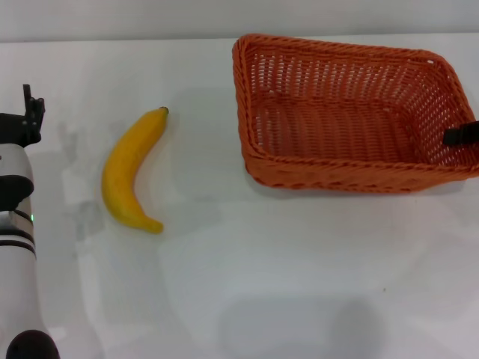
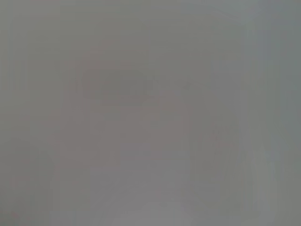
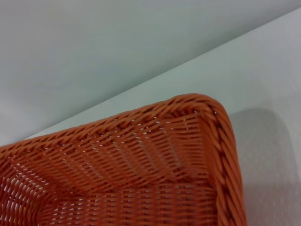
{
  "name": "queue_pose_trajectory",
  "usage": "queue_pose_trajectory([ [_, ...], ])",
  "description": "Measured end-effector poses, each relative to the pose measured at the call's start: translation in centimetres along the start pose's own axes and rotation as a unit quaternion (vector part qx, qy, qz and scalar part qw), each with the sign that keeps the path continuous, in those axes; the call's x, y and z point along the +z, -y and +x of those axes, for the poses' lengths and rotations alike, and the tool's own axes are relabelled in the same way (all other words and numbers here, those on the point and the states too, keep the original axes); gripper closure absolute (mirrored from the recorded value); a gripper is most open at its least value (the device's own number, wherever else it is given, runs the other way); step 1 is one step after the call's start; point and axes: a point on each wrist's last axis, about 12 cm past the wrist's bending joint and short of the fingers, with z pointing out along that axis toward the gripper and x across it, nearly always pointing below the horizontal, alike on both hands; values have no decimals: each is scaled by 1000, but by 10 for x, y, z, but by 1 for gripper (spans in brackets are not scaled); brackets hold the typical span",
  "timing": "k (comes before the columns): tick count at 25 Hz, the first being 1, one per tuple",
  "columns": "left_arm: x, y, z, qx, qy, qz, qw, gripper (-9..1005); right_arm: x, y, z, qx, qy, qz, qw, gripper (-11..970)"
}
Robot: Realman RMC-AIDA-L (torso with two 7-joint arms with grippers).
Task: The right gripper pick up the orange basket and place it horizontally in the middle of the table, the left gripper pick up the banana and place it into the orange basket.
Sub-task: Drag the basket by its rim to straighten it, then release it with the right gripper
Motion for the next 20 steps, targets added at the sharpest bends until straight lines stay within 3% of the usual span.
queue_pose_trajectory([
  [20,1,-3,2,3,-1,-4,1000,111,-3,-7,-5,-10,13,-4,1000,768],
])
